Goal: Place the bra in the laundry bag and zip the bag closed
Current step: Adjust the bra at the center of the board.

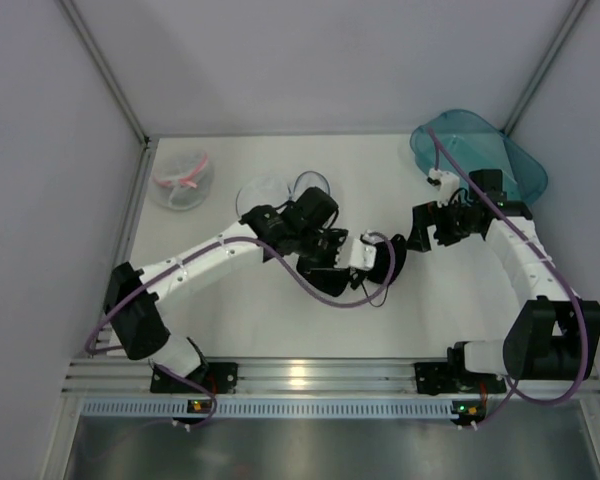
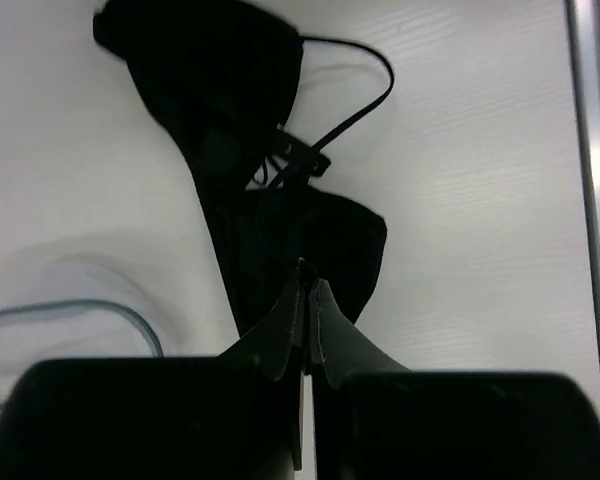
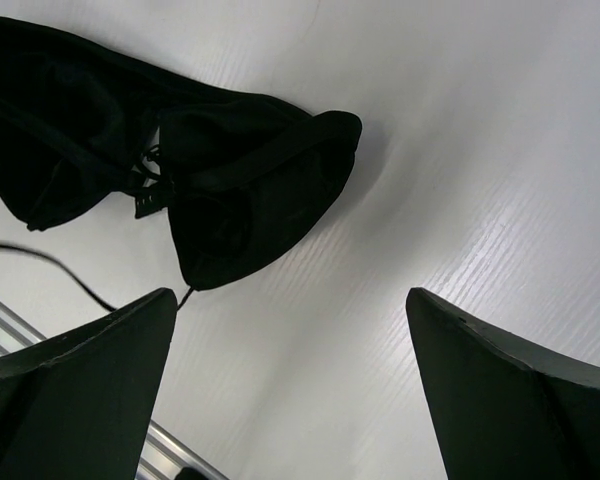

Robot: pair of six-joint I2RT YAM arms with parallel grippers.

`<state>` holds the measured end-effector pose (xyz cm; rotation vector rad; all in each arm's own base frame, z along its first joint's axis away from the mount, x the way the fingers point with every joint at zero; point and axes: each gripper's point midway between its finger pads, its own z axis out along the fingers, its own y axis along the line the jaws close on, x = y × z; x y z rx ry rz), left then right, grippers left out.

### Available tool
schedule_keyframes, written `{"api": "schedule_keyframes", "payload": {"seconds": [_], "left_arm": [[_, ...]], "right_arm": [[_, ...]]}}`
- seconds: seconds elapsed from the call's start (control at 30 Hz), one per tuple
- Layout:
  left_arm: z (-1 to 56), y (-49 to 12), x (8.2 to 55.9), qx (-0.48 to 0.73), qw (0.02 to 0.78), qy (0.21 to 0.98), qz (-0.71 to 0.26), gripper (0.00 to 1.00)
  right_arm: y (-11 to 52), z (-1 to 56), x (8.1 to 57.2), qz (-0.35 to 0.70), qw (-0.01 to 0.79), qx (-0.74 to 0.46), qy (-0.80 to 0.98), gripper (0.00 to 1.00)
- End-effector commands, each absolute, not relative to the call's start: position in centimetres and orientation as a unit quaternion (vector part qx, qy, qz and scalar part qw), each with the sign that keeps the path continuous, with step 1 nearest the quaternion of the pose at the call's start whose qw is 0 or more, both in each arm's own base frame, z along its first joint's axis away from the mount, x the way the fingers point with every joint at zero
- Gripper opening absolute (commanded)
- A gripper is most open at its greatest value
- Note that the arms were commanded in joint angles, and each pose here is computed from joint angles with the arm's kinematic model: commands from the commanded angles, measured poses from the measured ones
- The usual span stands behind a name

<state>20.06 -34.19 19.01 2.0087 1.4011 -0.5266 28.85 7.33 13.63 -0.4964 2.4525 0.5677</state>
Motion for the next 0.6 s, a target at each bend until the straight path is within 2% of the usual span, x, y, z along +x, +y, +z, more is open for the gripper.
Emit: {"api": "schedule_keyframes", "payload": {"seconds": [0.0,0.1,0.27,0.57], "left_arm": [[17.9,-31.3,24.9,0.666,0.291,0.657,-0.197,0.0],[17.7,-28.0,28.9,0.586,0.295,0.733,-0.179,0.0],[16.0,-24.0,32.2,0.515,0.284,0.796,-0.144,0.0],[10.9,-22.9,29.2,0.527,0.221,0.803,-0.17,0.0]], "right_arm": [[7.3,16.0,29.5,0.214,0.31,-0.193,0.906,0.99],[7.3,16.0,29.2,0.213,0.312,-0.198,0.905,0.99],[7.8,15.6,29.0,0.23,0.304,-0.197,0.903,0.99],[9.1,15.9,27.9,0.274,0.288,-0.215,0.892,0.99]]}}
